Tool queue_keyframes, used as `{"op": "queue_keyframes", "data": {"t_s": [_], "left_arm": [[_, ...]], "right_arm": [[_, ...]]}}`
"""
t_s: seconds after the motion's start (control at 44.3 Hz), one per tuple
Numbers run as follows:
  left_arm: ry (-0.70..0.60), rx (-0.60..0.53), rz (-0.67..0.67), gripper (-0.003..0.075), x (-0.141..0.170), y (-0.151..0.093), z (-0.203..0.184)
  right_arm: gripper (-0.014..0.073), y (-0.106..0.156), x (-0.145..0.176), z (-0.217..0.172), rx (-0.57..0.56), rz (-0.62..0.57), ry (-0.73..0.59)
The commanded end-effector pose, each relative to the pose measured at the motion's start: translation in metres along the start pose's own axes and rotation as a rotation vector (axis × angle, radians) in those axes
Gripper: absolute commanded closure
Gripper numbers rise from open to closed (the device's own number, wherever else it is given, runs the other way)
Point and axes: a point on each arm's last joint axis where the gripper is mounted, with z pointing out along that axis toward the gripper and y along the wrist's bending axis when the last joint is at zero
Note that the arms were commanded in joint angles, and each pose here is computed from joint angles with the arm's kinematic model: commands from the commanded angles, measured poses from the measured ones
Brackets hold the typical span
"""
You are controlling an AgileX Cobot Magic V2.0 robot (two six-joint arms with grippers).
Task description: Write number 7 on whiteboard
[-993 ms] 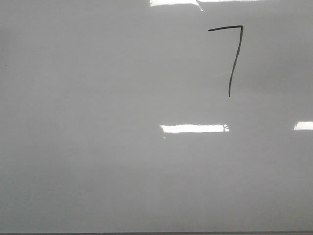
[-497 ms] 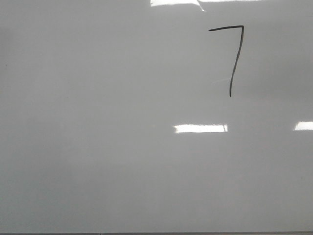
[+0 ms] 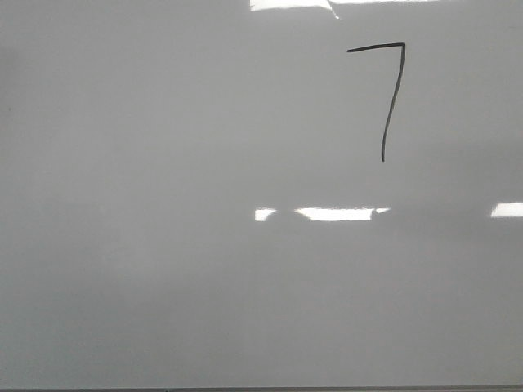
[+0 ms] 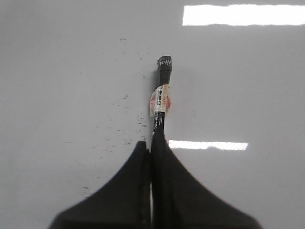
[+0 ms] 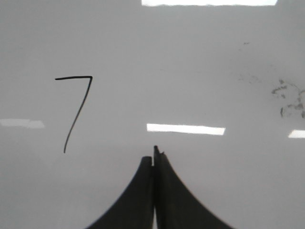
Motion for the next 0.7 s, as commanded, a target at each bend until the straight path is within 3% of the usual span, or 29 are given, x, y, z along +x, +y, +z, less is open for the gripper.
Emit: {"op": "queue_keyframes", "data": {"t_s": [0.0,0.158,0.361,0.677], "left_arm": [[-0.098,0.004,-0.009,0.0741,-0.007,0.000,-0.002],[-0.096,0.004,-0.009,0.0741,-0.007,0.000,-0.001],[-0.096,0.004,-0.009,0.0741,-0.007,0.000,-0.001],[-0.096,0.004,-0.009,0.0741,-0.007,0.000,-0.001]], "right_arm": [[0.0663,-0.004,0.005,0.001,0.057,-0.018,-0.132],[0.0663,-0.007,0.029,0.003,0.098,-0.002,-0.114],[0.0663,-0.004,0.030,0.003,0.037,0.003,-0.106],[0.0663,-0.004,0.029,0.003,0.036,0.003,-0.121]]}}
